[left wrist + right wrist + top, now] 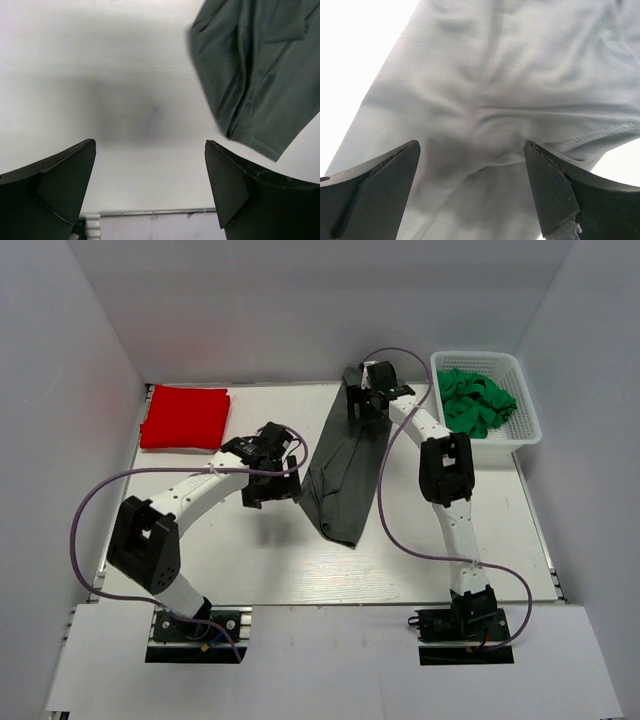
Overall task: Fold and stack the t-shirts
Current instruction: Rotate the tshirt 90 degrees
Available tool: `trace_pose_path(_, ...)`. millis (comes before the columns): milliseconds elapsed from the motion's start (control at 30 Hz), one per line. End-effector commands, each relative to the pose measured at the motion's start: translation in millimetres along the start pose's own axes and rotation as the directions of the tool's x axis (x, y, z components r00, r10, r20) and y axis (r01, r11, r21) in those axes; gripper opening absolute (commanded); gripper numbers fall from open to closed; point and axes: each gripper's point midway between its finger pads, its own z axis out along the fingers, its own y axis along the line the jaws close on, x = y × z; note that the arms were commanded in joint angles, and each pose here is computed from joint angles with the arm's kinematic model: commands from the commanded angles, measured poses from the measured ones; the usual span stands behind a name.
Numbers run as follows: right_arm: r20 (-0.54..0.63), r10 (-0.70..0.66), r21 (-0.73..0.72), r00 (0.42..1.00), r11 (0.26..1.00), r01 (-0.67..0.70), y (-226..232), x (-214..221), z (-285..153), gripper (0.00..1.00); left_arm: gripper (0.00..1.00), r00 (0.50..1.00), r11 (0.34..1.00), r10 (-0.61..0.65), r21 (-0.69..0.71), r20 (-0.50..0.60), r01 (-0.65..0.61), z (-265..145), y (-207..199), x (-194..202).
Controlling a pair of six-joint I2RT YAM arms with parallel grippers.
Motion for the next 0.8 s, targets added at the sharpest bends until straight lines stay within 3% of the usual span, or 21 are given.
trace_pose_path(0,0.169,-0.087,-0.188,0.982,0.975,0.119,55.1,-56.4,-57.2,0.9,1.0,0.996,0.988,0.04,0.145,0.081,-0.051,-1.0,-38.3,-24.9)
trace_pose_path(33,0.317,-0.068,-0.202,0.946,0.97,0.137,62.7,-106.0,-114.0,0.9,1.0,0.994,0.986,0.048,0.152,0.094,-0.062,6.9,-42.9,-29.7)
trace_pose_path(67,0.215,-0.053,-0.221,0.975,0.97,0.101,58.2,-59.3,-100.5,0.9,1.0,0.99,0.978,0.049,0.193,0.135,-0.074,8.1,-55.2,-41.8)
trace_pose_path(133,0.331,0.011,-0.226,0.944,0.972,0.068,62.4,-93.4,-162.7,0.9,0.96,0.987,0.969,0.067,0.225,0.147,-0.1,18.6,-69.7,-51.5)
trace_pose_path(167,0.254,0.033,-0.181,0.967,0.983,0.013,50.5,-56.6,-150.6,0.9,0.94,0.982,0.965,0.065,0.238,0.179,-0.107,19.8,-75.4,-65.2)
trace_pose_path(267,0.345,0.094,-0.092,0.934,0.994,-0.066,31.5,-65.8,-214.8,0.9,0.86,0.976,0.969,0.112,0.197,0.186,-0.149,44.3,-77.6,-74.0)
trace_pose_path(300,0.293,0.113,-0.062,0.949,0.993,-0.099,22.9,-36.7,-207.6,0.9,0.83,0.971,0.965,0.119,0.204,0.205,-0.162,46.7,-84.1,-82.5)
trace_pose_path(333,0.346,0.147,-0.068,0.927,0.989,-0.132,22.5,-46.1,-237.9,0.9,0.77,0.972,0.966,0.121,0.201,0.201,-0.162,51.7,-86.3,-84.3)
trace_pose_path(500,0.316,0.188,0.01,0.93,0.98,-0.201,3.6,2.0,-258.6,0.9,0.65,0.972,0.971,0.114,0.182,0.205,-0.153,71.2,-89.5,-102.4)
trace_pose_path(767,0.321,0.21,0.103,0.923,0.961,-0.255,-17.5,21.2,-291.1,0.9,0.47,0.975,0.962,0.1,0.231,0.196,-0.145,90.0,-98.5,-110.6)
